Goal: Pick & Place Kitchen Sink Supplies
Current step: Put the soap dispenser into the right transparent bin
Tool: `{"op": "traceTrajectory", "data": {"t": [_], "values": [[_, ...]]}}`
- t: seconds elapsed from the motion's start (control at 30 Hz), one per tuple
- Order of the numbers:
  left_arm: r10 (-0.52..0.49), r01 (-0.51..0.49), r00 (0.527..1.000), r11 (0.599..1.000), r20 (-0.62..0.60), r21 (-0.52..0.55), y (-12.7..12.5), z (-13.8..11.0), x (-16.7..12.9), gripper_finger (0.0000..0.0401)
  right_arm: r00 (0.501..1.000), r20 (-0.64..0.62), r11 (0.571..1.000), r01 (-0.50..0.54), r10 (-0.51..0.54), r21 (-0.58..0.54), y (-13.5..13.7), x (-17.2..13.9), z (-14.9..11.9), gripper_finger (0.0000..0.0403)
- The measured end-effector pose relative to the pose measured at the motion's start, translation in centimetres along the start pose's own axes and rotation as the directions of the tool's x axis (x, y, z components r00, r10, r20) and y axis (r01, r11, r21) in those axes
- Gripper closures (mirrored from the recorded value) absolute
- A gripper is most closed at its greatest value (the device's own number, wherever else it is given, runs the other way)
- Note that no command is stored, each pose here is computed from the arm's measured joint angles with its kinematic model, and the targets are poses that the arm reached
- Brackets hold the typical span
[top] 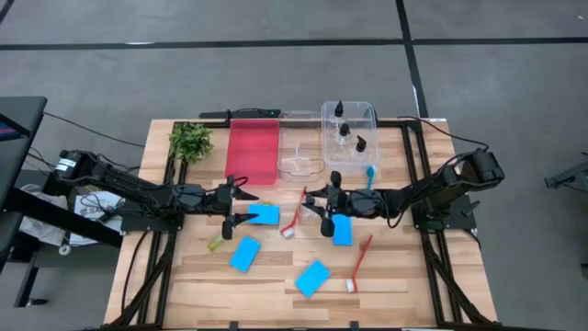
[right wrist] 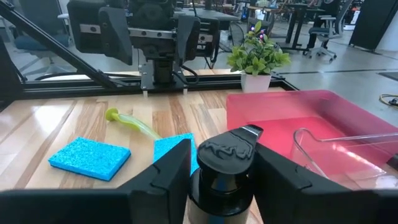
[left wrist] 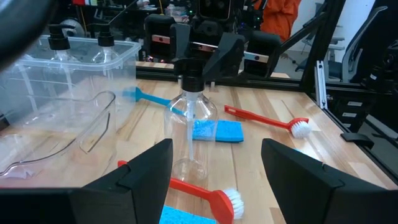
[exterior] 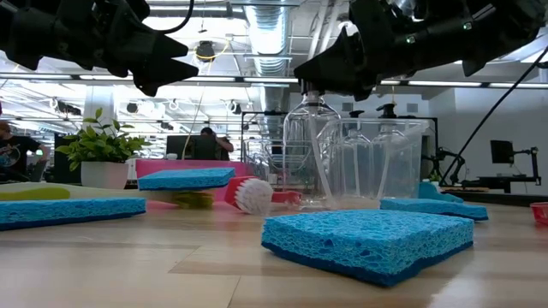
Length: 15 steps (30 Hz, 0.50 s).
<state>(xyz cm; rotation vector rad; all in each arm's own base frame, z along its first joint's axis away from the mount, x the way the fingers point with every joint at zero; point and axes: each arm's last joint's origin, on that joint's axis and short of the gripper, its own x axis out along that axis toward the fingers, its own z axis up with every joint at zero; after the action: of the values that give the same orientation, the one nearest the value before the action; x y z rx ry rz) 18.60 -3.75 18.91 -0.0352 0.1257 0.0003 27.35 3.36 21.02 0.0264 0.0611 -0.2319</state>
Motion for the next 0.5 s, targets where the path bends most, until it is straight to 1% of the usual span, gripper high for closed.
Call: {"op": "traceTrajectory", "data": {"t": [0.1, 0.17, 0.27, 0.4, 0.5], "values": [[0.000, 0.000, 1.000, 1.000, 0.000, 0.000, 0.00, 0.00, 0.00, 0.0153, 1.000, 0.000, 1.000, 0.000, 0.000, 0.000, 0.00, -0.01, 0.01, 0.0280], [0.000, 0.000, 1.000, 1.000, 0.000, 0.000, 0.00, 0.00, 0.00, 0.0153, 1.000, 0.001, 1.000, -0.001, 0.001, 0.000, 0.02, -0.01, 0.02, 0.0286], [0.000, 0.000, 1.000, 1.000, 0.000, 0.000, 0.00, 0.00, 0.00, 0.0153, 1.000, 0.001, 1.000, -0.001, 0.001, 0.001, 0.02, -0.01, 0.02, 0.0282], [0.001, -0.001, 1.000, 1.000, 0.000, 0.000, 0.00, 0.00, 0.00, 0.0153, 1.000, 0.003, 1.000, -0.001, 0.001, 0.001, 0.00, -0.07, 0.11, 0.0260], [0.001, -0.001, 1.000, 1.000, 0.000, 0.000, 0.01, 0.00, 0.00, 0.0153, 1.000, 0.011, 1.000, -0.001, 0.001, 0.005, -0.08, -0.30, 0.46, 0.0261]]}}
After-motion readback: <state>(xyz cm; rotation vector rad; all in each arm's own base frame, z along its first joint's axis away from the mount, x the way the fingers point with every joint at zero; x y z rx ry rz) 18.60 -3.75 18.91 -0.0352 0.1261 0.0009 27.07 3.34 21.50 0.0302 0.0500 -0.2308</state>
